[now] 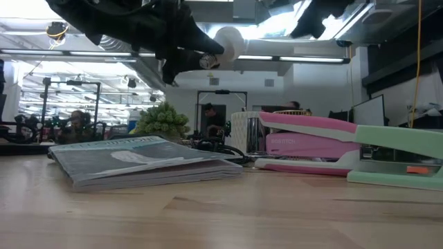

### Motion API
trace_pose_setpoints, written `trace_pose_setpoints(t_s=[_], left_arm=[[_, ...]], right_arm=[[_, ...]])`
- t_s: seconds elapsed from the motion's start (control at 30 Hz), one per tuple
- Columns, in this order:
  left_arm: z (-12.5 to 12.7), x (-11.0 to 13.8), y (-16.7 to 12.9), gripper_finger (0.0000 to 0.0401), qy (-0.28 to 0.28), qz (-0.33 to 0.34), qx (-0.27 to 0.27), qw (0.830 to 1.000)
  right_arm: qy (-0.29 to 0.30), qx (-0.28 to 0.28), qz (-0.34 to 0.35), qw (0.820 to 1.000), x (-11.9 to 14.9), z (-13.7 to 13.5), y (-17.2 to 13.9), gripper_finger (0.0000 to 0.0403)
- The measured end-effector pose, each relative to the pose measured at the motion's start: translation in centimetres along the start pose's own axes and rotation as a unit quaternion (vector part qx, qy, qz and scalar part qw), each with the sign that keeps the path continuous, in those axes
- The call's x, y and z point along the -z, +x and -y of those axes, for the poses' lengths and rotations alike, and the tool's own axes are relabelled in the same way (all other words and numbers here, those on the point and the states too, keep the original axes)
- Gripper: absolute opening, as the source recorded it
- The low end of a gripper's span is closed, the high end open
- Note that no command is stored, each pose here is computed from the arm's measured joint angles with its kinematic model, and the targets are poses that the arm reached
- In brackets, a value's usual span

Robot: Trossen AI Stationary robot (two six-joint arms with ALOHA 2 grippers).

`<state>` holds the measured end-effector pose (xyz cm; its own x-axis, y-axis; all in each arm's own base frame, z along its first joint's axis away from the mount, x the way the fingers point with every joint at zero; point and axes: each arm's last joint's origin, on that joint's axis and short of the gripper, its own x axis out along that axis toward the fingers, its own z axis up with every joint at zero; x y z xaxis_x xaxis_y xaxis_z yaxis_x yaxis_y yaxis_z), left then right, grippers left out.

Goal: Screw lightbulb
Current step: Insert the white lightbulb into the silver lamp

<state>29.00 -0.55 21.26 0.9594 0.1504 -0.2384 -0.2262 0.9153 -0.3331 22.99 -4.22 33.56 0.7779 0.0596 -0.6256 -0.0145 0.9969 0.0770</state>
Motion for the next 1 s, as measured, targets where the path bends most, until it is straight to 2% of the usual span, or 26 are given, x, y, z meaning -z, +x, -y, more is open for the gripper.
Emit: trace_pose_setpoints(t_s=[0.1,0.23,0.43,0.53,0.73,0.87,1.0], left_arm=[[0.5,0.4,0.3,0.0145,0.002,0.009,0.004,1.0],[0.9,1.2,1.3,0.0145,0.009,0.024,0.018,1.0],[0.5,3.2,3.2,0.0145,0.014,0.035,0.022,0.999],[0.3,4.0,4.2,0.0145,0.022,0.05,0.026,0.998],[0.4,4.9,6.8,0.0145,0.053,0.047,0.022,0.997],[0.0,4.6,7.8,0.0145,0.073,0.051,0.011,0.996],[-0.8,4.3,8.1,0.0145,0.075,0.05,0.0,0.996]], right_arm=[[-0.005,0.002,0.026,1.0,2.0,0.4,2.5,0.02],[-0.004,0.007,0.097,0.995,4.4,0.8,5.2,0.02],[0.013,0.065,0.176,0.982,6.9,1.3,6.9,0.02],[0.029,0.079,0.186,0.979,7.9,1.5,7.4,0.02],[0.053,0.066,0.183,0.979,8.7,1.7,8.9,0.02],[0.057,0.04,0.192,0.979,8.6,1.7,9.6,0.02],[0.062,0.038,0.196,0.978,8.6,1.8,9.9,0.02]])
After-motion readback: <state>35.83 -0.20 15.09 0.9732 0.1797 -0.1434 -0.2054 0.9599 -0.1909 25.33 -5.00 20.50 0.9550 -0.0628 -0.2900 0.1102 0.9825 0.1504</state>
